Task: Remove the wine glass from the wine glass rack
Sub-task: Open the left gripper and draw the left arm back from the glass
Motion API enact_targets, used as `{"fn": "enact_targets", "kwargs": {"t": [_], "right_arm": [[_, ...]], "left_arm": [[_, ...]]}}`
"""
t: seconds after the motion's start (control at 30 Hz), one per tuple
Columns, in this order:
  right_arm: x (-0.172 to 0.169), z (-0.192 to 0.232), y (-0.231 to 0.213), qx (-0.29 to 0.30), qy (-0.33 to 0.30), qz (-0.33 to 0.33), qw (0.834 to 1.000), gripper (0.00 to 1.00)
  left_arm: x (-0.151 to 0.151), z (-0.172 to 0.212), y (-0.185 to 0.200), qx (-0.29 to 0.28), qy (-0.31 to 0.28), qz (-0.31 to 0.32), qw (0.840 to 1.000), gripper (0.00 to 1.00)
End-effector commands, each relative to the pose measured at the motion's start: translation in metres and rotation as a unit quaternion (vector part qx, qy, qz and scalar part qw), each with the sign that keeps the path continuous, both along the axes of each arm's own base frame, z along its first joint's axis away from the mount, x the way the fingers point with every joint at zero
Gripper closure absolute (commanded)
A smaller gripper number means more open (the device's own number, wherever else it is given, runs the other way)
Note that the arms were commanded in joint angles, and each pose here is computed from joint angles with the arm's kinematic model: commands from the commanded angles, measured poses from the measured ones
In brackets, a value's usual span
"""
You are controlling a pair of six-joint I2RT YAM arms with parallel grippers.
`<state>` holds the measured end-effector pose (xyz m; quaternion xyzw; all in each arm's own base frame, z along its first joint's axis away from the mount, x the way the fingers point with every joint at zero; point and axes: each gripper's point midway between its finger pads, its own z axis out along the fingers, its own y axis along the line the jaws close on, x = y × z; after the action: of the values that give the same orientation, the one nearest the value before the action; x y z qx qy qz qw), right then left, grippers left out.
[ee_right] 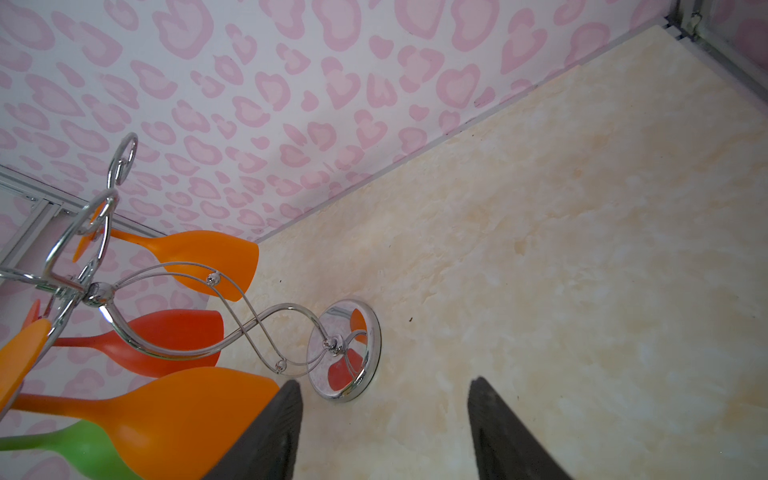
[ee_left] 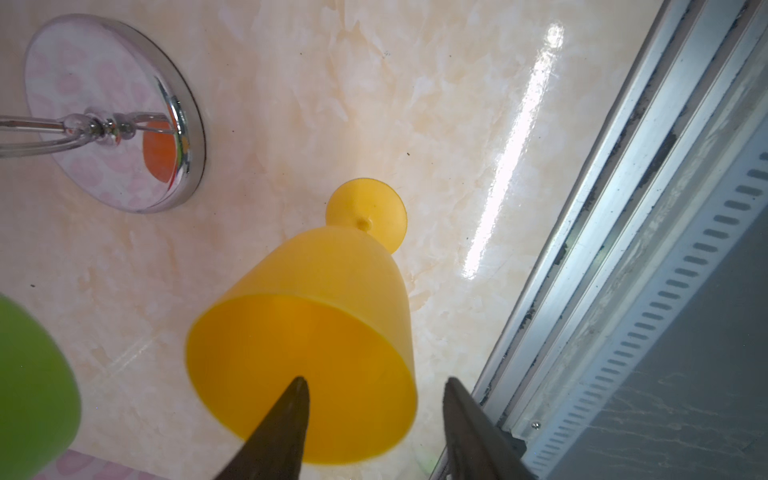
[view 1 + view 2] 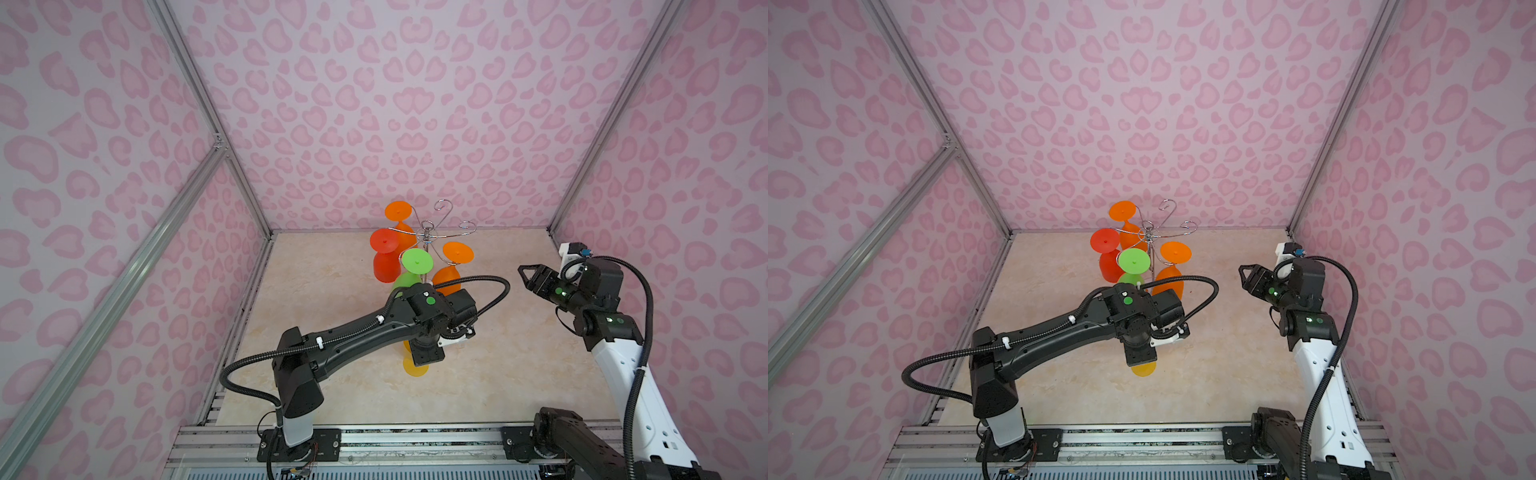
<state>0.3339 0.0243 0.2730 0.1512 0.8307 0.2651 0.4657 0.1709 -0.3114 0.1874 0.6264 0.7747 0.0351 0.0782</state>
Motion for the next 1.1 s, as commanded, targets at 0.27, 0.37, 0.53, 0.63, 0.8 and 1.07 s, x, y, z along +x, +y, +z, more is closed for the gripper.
{"fn": "enact_targets", "kwargs": {"t": [0.27, 0.37, 0.53, 0.63, 0.8, 1.07], "right_arm": [[0.003, 0.006, 0.005, 0.013, -0.014, 0.011, 1.0, 0.36], [0.002, 0.01, 0.009, 0.028, -0.02, 0.02, 0.999, 0.36], [0.001, 0.04, 0.029, 0.099, -0.056, 0.061, 0.992, 0.36], [0.001, 0.064, 0.044, 0.167, -0.087, 0.09, 0.978, 0.36], [-0.002, 0.091, 0.085, 0.233, -0.114, 0.153, 0.954, 0.36], [0.002, 0.094, 0.136, 0.25, -0.103, 0.201, 0.941, 0.37]], "left_arm": [[-0.01, 0.094, 0.024, -0.118, -0.055, 0.02, 0.991, 0.25], [-0.007, 0.136, 0.031, -0.197, -0.104, 0.034, 0.974, 0.24], [0.013, 0.202, 0.066, -0.308, -0.239, 0.095, 0.916, 0.23], [0.029, 0.231, 0.101, -0.355, -0.334, 0.158, 0.859, 0.02], [0.032, 0.26, 0.149, -0.436, -0.41, 0.23, 0.768, 0.02], [0.056, 0.237, 0.166, -0.416, -0.446, 0.285, 0.74, 0.02]]}}
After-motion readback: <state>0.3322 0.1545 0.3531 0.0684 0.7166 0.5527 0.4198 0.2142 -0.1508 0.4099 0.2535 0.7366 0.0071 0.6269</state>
